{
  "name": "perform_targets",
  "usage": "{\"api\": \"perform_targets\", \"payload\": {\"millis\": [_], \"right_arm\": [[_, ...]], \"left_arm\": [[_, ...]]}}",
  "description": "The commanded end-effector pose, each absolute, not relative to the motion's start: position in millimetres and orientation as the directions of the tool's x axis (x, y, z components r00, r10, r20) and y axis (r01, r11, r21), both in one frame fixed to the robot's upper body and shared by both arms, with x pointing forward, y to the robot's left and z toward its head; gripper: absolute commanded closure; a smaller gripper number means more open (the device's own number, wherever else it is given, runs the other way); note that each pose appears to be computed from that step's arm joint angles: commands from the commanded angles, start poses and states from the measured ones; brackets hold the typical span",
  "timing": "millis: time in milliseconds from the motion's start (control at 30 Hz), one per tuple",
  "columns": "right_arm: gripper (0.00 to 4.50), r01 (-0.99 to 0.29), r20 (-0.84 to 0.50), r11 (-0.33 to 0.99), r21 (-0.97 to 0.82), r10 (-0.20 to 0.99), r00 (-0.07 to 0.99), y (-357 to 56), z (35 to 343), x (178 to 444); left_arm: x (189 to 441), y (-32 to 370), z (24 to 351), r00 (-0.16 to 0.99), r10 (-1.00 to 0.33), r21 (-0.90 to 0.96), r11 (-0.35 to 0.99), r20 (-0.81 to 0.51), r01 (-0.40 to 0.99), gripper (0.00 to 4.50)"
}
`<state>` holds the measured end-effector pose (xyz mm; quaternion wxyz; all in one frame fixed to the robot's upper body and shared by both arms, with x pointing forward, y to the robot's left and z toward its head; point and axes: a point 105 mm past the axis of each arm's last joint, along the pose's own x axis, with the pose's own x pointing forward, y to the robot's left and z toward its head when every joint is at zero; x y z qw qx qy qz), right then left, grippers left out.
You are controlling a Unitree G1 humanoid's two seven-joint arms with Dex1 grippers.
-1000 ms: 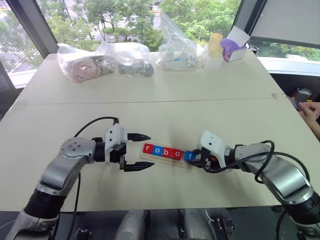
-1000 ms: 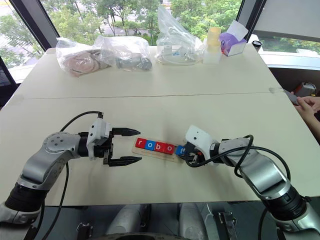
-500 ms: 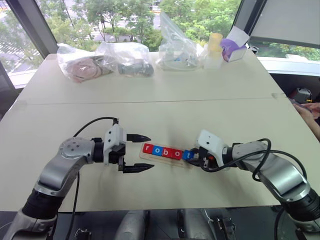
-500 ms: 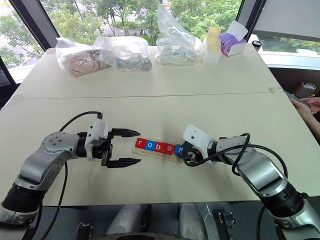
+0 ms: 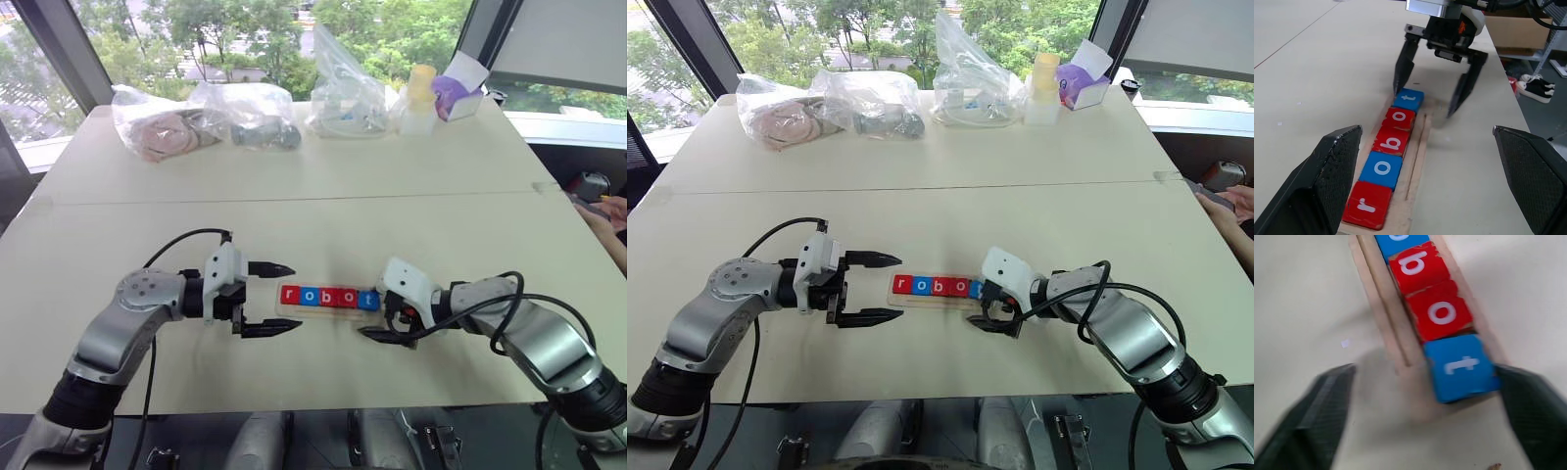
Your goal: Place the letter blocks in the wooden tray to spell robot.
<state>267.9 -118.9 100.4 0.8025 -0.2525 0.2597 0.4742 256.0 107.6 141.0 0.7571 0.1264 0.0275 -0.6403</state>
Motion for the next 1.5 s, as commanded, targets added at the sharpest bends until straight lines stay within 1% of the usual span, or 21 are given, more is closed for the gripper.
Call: {"api": "perform_targets", "payload": {"millis": [33, 333, 533, 667, 800, 1333, 1500], "right_arm": [[0.05, -0.889, -0.634, 0.411, -0.204, 0.636, 0.440, -117.4, 111.2, 272.3], [0.05, -0.833, -0.604, 0.476, -0.282, 0.586, 0.540, -139.7, 133.5, 292.3], [0.05, -0.815, -0.657, 0.459, -0.353, 0.498, 0.565, -166.7, 123.8, 296.2], [0.05, -0.789, -0.637, 0.485, -0.378, 0.482, 0.601, -173.7, 128.5, 305.1], [0.05, -0.784, -0.623, 0.490, -0.381, 0.490, 0.609, -170.3, 129.3, 309.0], [0.05, -0.822, -0.604, 0.450, -0.349, 0.563, 0.565, -139.1, 126.3, 304.5], [0.05, -0.812, -0.596, 0.456, -0.365, 0.556, 0.580, -139.6, 128.0, 308.1]], "left_arm": [[254.5, 107.7, 150.4, 0.182, -0.965, 0.195, 0.145, -0.189, 0.970, 0.00], [254.1, 107.3, 150.0, 0.182, -0.966, 0.192, 0.146, -0.186, 0.971, 0.00], [253.9, 106.2, 150.0, 0.177, -0.967, 0.192, 0.142, -0.184, 0.971, 0.00], [254.0, 106.7, 150.0, 0.178, -0.966, 0.192, 0.142, -0.185, 0.971, 0.00], [253.7, 106.9, 150.1, 0.177, -0.966, 0.192, 0.141, -0.186, 0.971, 0.00], [252.9, 108.1, 150.2, 0.191, -0.963, 0.194, 0.154, -0.188, 0.969, 0.00], [251.9, 108.4, 149.7, 0.194, -0.962, 0.192, 0.158, -0.189, 0.969, 0.00]]}}
